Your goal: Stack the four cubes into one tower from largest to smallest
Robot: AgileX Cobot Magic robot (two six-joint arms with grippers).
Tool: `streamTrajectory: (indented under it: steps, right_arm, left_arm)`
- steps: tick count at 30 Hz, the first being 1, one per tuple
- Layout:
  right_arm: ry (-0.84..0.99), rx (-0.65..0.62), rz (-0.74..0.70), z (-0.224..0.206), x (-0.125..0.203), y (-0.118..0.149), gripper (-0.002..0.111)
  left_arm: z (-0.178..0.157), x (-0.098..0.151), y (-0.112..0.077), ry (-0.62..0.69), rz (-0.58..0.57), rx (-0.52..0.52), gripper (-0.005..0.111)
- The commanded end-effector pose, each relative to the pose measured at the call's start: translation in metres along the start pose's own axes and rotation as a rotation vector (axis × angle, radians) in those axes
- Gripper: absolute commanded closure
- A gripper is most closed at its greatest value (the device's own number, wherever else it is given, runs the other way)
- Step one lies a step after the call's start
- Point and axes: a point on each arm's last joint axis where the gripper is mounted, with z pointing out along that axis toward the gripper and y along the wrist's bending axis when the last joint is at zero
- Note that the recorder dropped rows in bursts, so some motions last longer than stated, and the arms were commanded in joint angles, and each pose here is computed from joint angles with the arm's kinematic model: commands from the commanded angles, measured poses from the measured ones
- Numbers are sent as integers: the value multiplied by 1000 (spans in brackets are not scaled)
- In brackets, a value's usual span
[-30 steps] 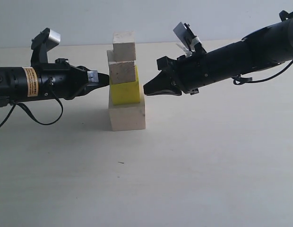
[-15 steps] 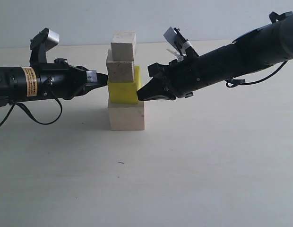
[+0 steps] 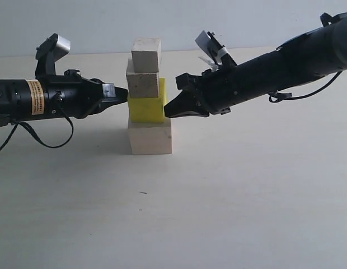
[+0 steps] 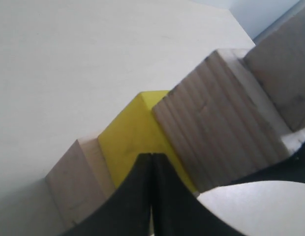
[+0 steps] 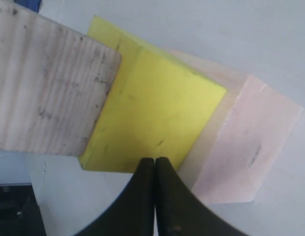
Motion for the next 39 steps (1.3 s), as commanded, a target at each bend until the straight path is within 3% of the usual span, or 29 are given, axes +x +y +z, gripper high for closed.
streamTrajectory:
  steps: [1,12,29,39]
  right_arm:
    - [-71,11,-9,-22,-12,7,108]
    - [-99,-26,-34,-38,-18,21,108]
    - [-98,-145,-5,-38,-17,33,108]
    - [-96,-149,-5,-38,-17,33,108]
  left_arm:
    - [0,-1,-1,4,-3,4,107]
    - [-24,-25,-22,-81,70,-29,107]
    - [-27,-28,-28,-88,71,5,107]
    - [-27,-36,-31,-104,92,13,107]
